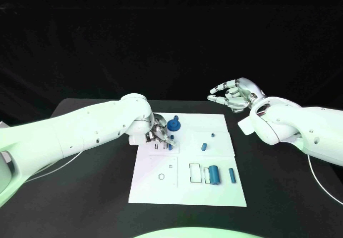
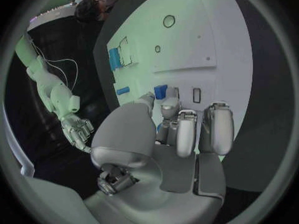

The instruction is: Assemble the parts on the task board

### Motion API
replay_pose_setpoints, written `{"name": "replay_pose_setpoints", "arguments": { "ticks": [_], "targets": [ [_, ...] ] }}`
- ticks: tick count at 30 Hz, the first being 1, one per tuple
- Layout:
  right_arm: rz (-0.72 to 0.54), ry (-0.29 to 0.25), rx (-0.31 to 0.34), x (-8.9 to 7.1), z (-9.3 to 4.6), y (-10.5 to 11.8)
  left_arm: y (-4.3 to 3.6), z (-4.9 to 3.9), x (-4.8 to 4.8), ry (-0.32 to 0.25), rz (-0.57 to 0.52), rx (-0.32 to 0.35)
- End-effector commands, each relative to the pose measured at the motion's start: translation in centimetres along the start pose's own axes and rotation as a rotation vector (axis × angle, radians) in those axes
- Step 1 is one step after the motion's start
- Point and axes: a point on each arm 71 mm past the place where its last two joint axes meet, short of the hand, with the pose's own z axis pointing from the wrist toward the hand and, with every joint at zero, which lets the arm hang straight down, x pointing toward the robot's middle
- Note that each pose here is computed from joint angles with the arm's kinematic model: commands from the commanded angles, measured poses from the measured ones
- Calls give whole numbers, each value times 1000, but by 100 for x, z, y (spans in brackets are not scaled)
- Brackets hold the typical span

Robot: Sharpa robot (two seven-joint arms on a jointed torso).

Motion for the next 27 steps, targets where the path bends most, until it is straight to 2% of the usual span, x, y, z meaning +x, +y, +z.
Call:
{"name": "replay_pose_setpoints", "arguments": {
  "ticks": [1, 21, 27],
  "targets": [
    [-9, 16, -8, 16, 3, 7, -23, 8, 19, 15, -9, 5],
    [-11, 23, -8, 27, 7, 10, -31, 17, 26, 27, -31, 21],
    [-11, 23, -7, 25, 7, 6, -13, 13, -1, -3, -66, 30]
  ]
}}
